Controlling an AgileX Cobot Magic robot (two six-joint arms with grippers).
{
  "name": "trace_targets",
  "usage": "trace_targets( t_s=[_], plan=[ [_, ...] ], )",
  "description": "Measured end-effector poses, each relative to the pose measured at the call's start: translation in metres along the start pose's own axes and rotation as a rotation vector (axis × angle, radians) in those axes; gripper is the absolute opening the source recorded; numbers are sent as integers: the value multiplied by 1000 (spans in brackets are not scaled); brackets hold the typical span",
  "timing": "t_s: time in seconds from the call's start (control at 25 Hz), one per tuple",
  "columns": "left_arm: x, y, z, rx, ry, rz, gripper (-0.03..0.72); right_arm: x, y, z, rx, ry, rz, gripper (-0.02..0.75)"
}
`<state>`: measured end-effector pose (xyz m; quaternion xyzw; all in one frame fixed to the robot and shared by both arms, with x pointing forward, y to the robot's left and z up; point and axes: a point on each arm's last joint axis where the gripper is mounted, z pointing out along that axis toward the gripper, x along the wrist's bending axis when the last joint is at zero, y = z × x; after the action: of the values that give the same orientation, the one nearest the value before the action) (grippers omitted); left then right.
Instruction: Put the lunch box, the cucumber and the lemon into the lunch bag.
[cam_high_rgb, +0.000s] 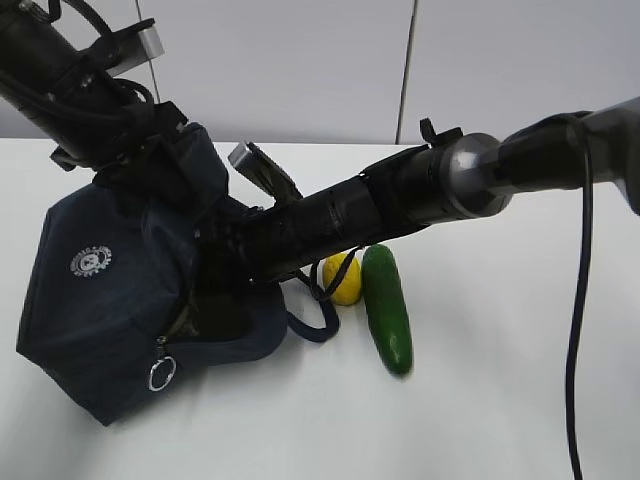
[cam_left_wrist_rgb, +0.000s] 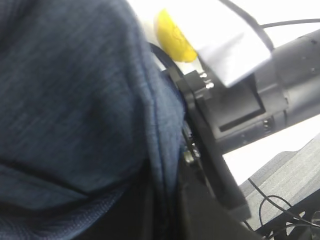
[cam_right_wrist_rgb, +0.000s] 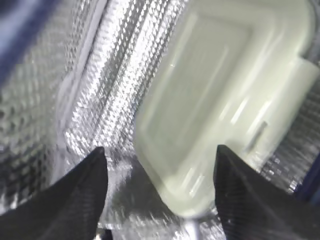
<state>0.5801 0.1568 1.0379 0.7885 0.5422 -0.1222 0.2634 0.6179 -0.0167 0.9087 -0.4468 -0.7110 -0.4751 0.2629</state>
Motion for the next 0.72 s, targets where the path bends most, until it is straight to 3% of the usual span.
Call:
trace_targets(
  t_s=[0.4,0.72],
  plan=[
    [1,0,1,2,8,7,17,1,2,-10,22,17,-19,497],
    [1,-1,1,9,5,7,17,-3,27,-73,-2,-38,-2,497]
  ],
)
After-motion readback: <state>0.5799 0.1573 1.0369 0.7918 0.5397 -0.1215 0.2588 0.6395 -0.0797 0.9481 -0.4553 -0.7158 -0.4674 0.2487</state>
